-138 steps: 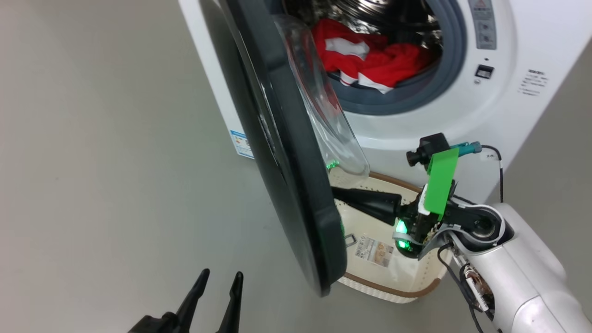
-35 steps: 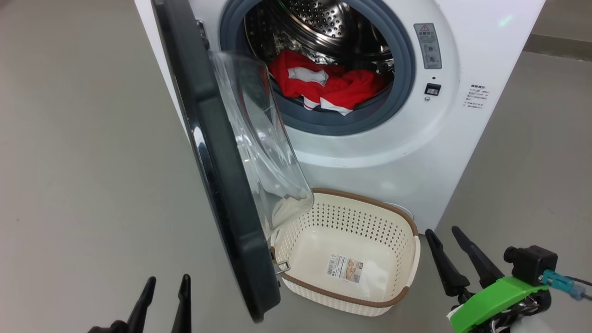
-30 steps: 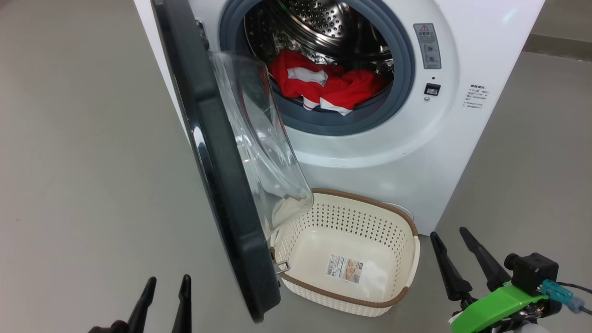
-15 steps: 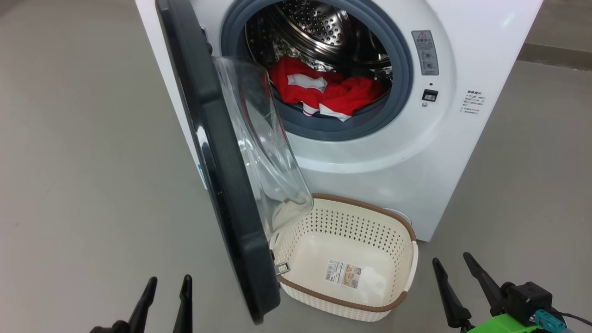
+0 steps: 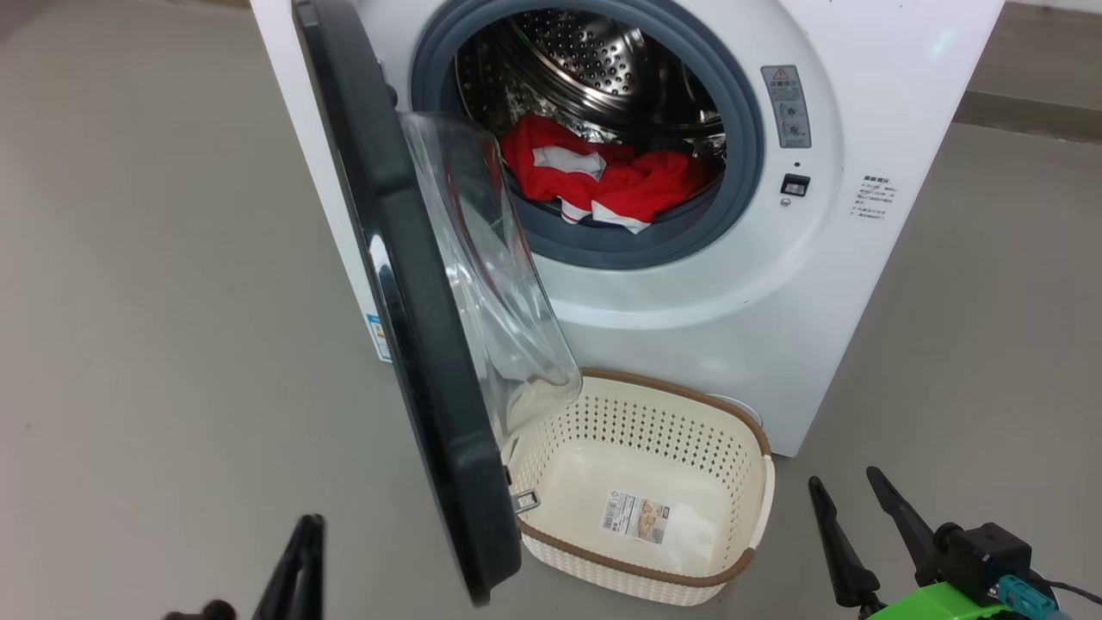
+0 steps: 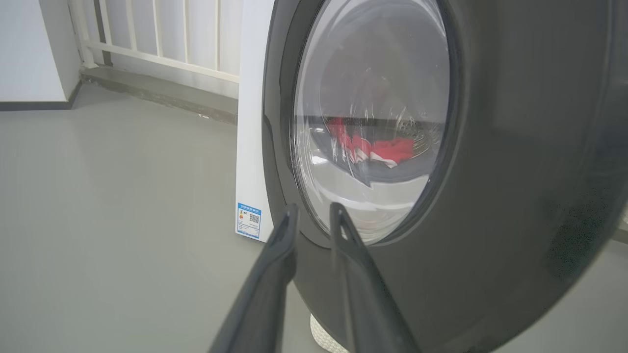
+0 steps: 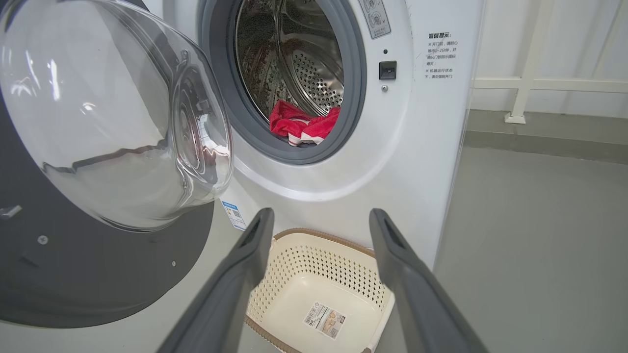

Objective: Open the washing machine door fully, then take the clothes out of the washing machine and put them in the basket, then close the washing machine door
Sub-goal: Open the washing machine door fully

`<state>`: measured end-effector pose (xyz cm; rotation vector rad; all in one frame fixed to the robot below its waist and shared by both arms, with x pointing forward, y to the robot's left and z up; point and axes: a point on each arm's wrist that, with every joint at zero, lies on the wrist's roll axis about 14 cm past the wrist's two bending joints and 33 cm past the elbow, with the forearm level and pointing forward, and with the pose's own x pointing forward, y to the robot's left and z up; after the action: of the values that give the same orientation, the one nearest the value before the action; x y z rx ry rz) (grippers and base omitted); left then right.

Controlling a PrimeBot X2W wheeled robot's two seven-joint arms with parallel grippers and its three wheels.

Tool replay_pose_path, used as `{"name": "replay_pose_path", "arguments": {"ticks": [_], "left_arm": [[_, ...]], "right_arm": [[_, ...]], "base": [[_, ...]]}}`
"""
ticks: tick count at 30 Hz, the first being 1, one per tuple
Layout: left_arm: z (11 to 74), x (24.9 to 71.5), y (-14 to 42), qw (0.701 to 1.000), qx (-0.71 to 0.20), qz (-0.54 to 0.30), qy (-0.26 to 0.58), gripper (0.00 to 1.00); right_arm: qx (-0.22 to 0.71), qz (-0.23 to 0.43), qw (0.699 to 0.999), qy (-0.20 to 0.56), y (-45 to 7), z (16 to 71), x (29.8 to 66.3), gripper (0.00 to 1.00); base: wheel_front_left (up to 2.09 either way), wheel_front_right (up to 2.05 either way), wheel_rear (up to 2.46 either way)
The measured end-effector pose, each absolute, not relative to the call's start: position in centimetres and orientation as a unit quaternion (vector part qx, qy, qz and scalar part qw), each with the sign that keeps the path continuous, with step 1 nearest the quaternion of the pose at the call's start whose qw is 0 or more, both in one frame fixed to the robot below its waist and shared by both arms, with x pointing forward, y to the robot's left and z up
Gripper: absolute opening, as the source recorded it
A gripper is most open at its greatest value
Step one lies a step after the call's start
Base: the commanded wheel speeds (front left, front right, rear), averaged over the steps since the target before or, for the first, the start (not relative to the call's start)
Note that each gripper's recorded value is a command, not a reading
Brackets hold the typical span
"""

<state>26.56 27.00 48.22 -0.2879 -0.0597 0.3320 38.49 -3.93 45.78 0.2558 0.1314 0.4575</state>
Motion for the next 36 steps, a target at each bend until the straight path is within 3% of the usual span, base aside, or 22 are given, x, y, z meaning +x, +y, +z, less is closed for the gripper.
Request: {"name": "replay_pose_path", "arguments": {"ticks": [5,10,17,25,36], "left_arm": [[51.2,26.5,28.6,0.971,-0.136,0.179,-0.079,0.0],[59.1,27.6,29.6,0.96,-0.112,0.167,-0.197,0.0],[64.1,29.2,24.7,0.957,-0.094,0.078,-0.262,0.0],[63.7,30.5,16.7,0.963,-0.108,-0.042,-0.243,0.0],[55.8,31.7,14.7,0.979,-0.159,-0.057,-0.116,0.0]], "right_arm": [[0.121,0.227,0.964,0.061,-3.9,46.0,38.5,1.0],[0.121,0.226,0.965,0.061,-4.0,45.9,38.7,1.0],[0.118,0.223,0.966,0.061,-4.2,45.8,38.7,1.0],[0.12,0.216,0.967,0.061,-4.7,45.7,38.8,1.0],[0.12,0.216,0.967,0.063,-4.7,45.4,39.2,1.0]], "base": [[0.0,0.0,0.0],[0.0,0.0,0.0],[0.0,0.0,0.0],[0.0,0.0,0.0],[0.0,0.0,0.0]]}}
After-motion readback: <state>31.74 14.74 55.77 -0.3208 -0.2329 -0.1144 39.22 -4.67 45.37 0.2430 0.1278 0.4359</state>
